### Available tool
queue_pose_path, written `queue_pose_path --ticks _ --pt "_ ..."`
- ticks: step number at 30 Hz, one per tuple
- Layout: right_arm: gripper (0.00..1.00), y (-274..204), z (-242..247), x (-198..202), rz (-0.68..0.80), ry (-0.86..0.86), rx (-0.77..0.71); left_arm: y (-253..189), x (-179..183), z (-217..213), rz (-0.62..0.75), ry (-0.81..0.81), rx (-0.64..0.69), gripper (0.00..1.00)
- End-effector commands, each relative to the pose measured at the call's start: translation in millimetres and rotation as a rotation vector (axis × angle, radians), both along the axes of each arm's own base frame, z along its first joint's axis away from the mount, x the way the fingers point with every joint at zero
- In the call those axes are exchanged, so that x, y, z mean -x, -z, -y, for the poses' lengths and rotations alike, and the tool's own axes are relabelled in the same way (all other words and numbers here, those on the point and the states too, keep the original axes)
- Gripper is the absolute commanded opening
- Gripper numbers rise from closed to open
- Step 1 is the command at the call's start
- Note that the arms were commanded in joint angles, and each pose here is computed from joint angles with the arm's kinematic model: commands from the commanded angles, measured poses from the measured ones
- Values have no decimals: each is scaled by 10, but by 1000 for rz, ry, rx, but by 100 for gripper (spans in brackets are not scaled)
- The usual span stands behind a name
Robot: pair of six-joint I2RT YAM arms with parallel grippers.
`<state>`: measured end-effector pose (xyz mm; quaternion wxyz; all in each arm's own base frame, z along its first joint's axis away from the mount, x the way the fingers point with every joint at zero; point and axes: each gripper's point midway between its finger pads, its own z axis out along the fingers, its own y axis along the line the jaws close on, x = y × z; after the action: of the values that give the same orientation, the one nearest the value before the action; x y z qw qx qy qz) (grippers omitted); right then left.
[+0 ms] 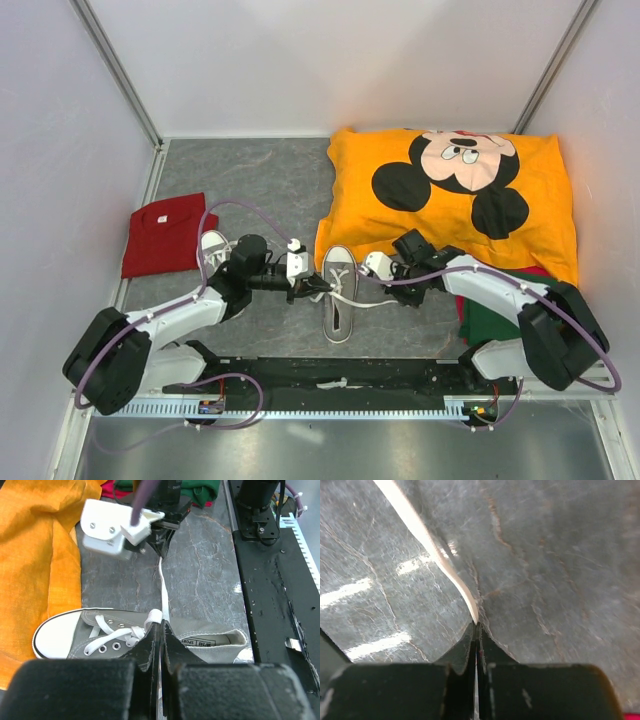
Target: Tie the shoes
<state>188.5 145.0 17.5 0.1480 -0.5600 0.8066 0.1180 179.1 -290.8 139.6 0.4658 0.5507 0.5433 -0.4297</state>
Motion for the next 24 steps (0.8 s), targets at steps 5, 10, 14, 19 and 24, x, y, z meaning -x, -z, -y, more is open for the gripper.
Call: queue_pose_path --ticks 5,10,14,19,24 --pt "0 -1111 -588 -715 227 112 -275 -88 155 -26 152 97 45 2" --pt "0 -1613 -1194 -1071 210 89 -447 -89 173 -31 188 115 48 2" --pt "0 -1723 -1725 -1057 194 6 -514 -112 178 -32 212 118 58 2" --pt "0 -1658 -2345 -916 95 -50 -587 -56 212 -92 242 109 52 2" --pt "8 -1409 -2557 -803 19 -71 -576 2 239 -147 237 85 43 1"
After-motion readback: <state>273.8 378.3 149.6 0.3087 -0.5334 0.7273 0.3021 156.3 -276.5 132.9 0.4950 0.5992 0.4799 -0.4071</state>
